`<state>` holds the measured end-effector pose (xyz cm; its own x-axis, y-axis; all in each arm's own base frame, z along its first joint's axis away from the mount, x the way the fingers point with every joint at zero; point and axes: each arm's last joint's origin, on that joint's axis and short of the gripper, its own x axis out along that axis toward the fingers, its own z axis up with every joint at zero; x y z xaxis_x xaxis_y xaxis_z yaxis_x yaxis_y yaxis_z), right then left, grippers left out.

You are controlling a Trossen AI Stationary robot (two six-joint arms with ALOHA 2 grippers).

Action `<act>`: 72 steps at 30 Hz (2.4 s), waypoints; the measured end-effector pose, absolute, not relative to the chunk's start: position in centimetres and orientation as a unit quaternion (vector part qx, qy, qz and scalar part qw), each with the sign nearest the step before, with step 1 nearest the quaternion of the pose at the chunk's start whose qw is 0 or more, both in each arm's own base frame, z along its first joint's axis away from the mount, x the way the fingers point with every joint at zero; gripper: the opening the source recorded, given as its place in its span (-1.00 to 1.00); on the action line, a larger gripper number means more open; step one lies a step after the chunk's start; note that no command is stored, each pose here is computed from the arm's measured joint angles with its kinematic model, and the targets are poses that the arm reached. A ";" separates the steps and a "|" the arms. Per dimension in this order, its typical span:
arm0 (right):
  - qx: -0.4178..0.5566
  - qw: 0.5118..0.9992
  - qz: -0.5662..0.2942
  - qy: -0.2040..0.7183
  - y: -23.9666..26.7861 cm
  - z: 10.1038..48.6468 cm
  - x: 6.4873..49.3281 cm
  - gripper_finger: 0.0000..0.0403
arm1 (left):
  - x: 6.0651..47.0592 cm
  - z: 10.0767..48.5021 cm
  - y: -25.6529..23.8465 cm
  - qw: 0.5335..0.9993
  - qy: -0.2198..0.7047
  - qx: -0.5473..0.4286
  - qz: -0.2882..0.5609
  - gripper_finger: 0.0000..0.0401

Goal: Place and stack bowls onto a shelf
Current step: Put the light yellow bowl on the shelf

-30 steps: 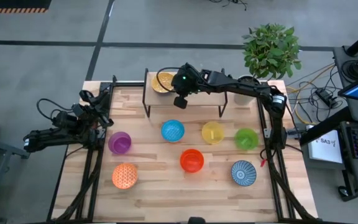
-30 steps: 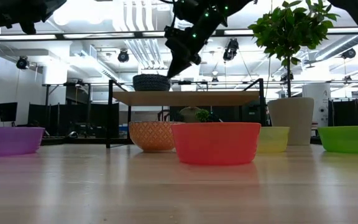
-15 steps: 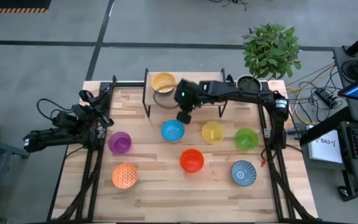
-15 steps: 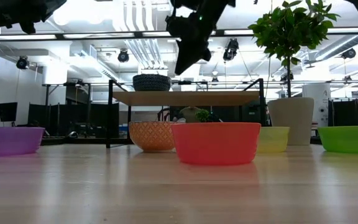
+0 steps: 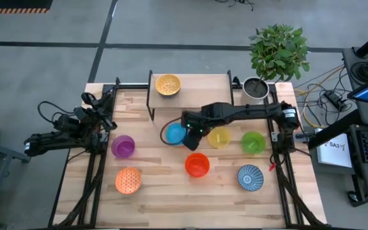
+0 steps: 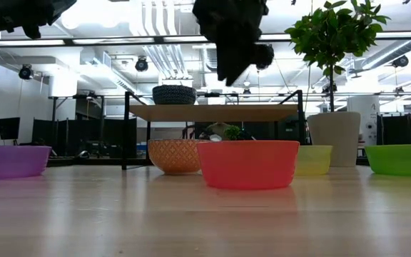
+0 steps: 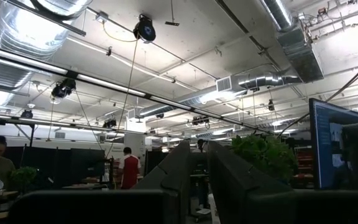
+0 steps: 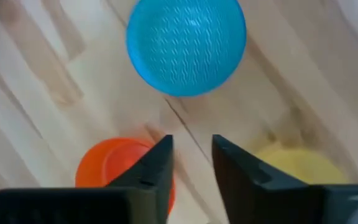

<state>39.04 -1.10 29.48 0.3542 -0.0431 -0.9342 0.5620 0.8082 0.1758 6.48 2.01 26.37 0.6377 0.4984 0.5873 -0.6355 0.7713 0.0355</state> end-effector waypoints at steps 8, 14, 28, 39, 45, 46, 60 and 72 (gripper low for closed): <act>0.305 0.716 -0.293 0.556 -0.9 25.4 37.9 -0.10 | 6.5 26.4 2.0 0.897 -0.285 0.120 0.316 -0.81; 0.319 0.676 -0.352 0.563 -1.0 22.5 36.8 -0.08 | 6.5 26.4 2.0 0.897 -0.285 0.120 0.316 -0.81; 0.341 0.678 -0.383 0.528 -1.0 18.2 36.4 -0.25 | 6.5 26.4 2.0 0.897 -0.284 0.120 0.316 -0.81; 0.337 0.678 -0.391 0.522 -1.0 17.5 36.1 -0.79 | 6.5 26.4 2.0 0.897 -0.285 0.120 0.316 -0.81; 0.341 0.682 -0.383 0.521 -0.7 18.0 36.4 -0.94 | 6.5 26.4 2.0 0.897 -0.284 0.120 0.316 -0.81; 0.345 0.683 -0.377 0.522 -0.7 18.2 36.5 -0.94 | 6.5 26.4 2.0 0.897 -0.284 0.120 0.316 -0.81; 0.257 0.803 -0.169 0.510 1.3 25.8 40.0 -0.95 | 6.5 26.4 2.0 0.897 -0.284 0.120 0.316 -0.81; 0.147 0.886 -0.086 0.432 2.3 33.5 41.0 -0.95 | 6.5 26.4 2.0 0.897 -0.284 0.121 0.316 -0.81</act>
<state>40.99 2.33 33.55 0.6120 -0.0254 -0.7904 0.2793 0.9420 0.1860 6.49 2.01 26.36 0.6383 0.4987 0.5864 -0.6359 0.7709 0.0365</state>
